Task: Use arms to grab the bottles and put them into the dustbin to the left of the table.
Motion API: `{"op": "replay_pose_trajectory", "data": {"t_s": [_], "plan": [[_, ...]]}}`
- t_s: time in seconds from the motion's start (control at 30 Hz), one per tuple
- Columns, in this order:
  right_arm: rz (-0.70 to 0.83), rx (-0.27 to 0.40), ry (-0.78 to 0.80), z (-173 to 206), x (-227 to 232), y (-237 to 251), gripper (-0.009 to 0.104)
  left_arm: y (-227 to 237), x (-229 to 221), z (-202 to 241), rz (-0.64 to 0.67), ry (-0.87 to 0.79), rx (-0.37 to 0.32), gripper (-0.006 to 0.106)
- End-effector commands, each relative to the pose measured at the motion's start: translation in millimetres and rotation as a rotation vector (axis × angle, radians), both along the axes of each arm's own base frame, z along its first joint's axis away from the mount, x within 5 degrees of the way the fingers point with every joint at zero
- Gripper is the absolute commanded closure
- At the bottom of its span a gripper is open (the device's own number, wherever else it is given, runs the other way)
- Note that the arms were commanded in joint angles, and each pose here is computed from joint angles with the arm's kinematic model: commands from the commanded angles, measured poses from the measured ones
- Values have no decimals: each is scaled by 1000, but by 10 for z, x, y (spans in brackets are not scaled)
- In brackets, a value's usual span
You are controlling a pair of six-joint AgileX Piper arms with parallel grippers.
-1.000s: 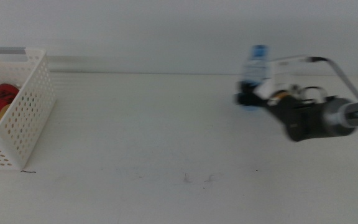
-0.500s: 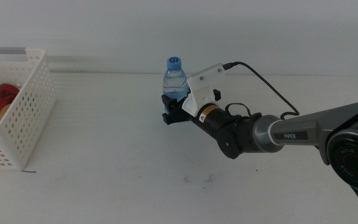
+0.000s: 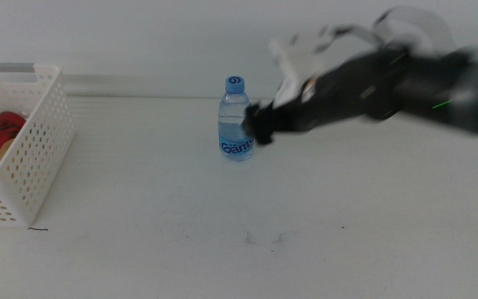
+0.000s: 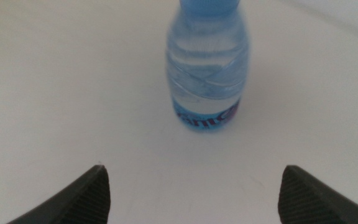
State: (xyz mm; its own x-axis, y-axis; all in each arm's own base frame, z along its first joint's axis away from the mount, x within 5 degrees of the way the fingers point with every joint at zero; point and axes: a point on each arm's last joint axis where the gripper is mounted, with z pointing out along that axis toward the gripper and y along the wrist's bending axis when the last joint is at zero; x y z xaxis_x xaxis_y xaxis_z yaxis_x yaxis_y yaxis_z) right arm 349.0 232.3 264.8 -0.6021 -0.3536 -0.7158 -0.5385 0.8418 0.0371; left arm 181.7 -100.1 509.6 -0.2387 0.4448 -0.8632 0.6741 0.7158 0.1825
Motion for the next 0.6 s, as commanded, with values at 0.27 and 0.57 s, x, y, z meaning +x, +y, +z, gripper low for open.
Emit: {"op": "replay_pose_trajectory", "data": {"t_s": [0.27, 0.57], "plan": [[-24, 110, -262, 1789, -1234, -861, 5, 1, -11, 25, 1, -13, -14, 7], [-27, 145, -323, 1975, -1434, -999, 5, 2, -7, 30, 3, -19, -16, 7]]}}
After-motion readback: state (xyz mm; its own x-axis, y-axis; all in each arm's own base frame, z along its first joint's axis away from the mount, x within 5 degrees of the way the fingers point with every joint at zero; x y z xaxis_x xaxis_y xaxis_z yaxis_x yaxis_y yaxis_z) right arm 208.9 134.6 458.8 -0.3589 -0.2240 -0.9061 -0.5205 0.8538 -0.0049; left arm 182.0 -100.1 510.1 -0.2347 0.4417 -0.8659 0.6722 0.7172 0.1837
